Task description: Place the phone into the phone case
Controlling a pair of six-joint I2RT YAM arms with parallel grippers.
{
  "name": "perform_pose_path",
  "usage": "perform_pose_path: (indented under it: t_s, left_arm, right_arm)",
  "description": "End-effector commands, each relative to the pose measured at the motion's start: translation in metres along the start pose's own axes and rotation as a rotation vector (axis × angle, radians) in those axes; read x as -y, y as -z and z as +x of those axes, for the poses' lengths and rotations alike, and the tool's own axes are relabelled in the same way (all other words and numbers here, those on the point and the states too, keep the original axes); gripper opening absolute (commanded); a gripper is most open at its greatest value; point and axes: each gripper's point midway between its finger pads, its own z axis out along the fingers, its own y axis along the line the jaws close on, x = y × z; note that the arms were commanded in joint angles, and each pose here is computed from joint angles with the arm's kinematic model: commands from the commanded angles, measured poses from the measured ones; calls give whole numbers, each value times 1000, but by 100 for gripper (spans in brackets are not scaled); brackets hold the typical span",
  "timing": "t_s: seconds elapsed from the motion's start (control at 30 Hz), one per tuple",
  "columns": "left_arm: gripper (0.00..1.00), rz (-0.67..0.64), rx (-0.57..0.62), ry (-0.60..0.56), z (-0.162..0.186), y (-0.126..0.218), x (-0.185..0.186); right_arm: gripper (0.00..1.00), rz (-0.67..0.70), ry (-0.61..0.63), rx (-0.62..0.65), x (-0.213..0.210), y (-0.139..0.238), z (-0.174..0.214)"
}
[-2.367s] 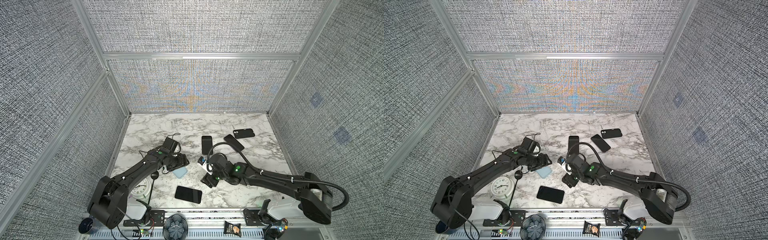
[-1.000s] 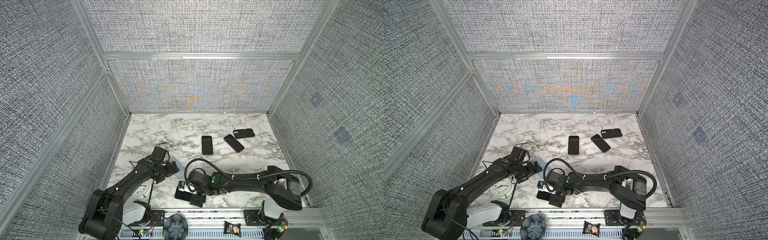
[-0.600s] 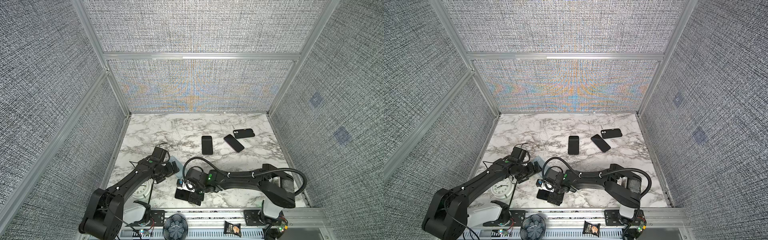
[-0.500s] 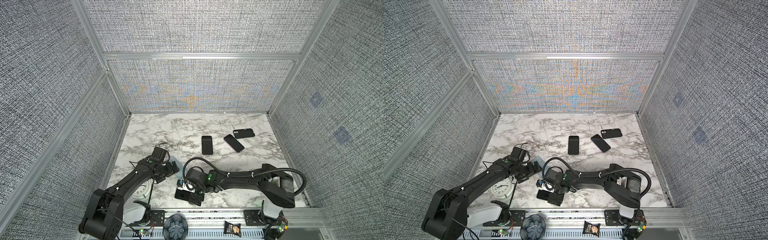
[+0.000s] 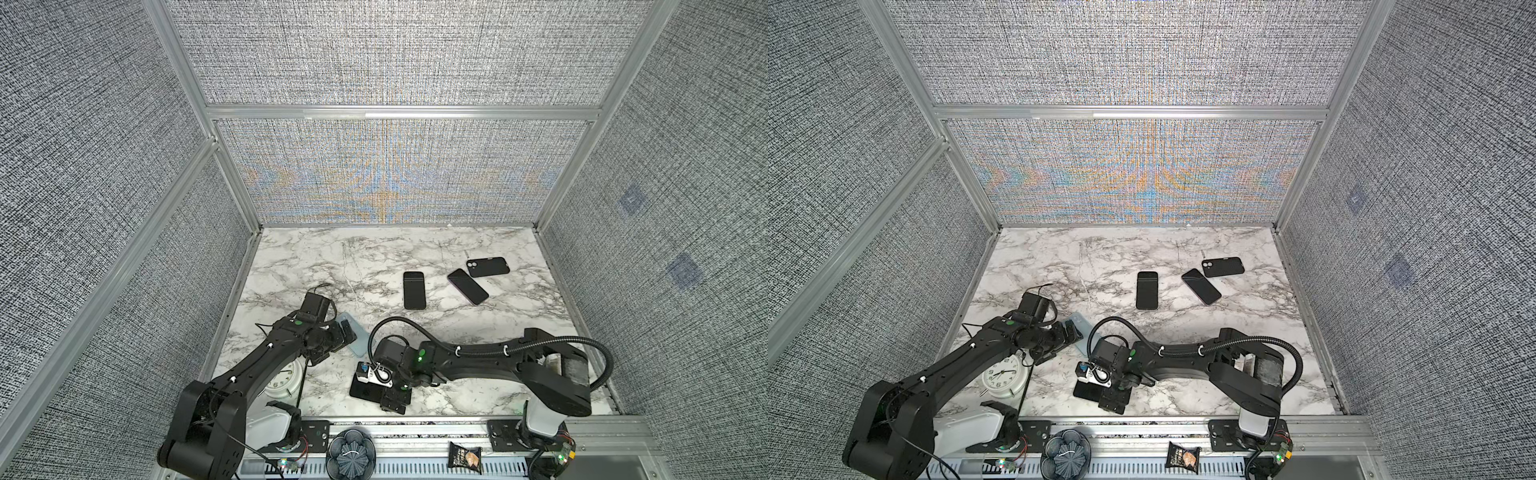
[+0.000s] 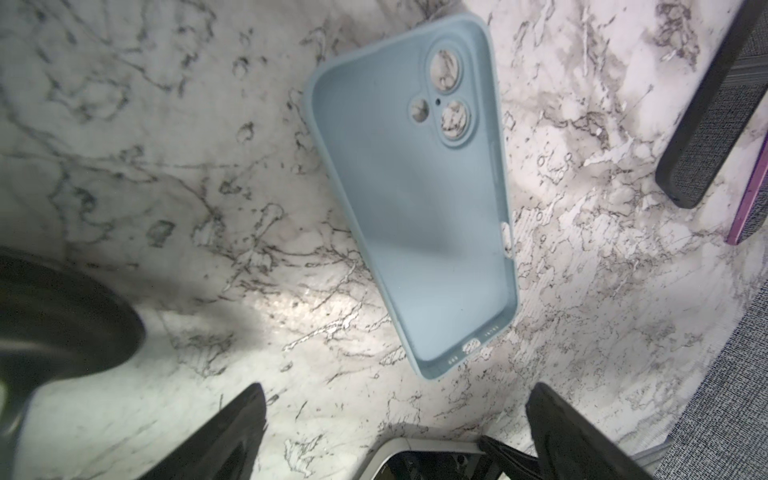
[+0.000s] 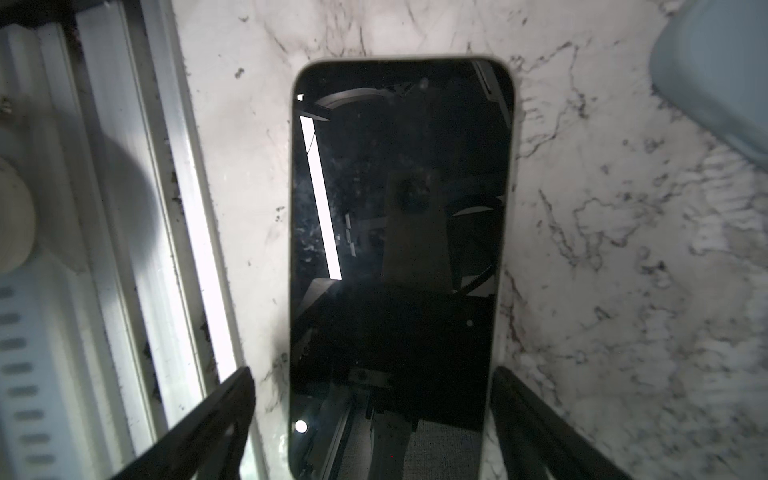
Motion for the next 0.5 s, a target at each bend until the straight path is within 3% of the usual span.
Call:
perform_pose_path:
  t_s: [0.0,0.3,0.47]
  left_arm:
    - [99,8,2,-4,-2,1,3]
    - [99,13,-4,-4,-3,-1,5]
    - [99,11,-9,-1,-2,-3,4]
  right_arm:
    - [89,54,-5,-79,9,-1,17]
    - [90,104,-29,-130,15,-2,29]
    - [91,57,-39,-73,5,7,19]
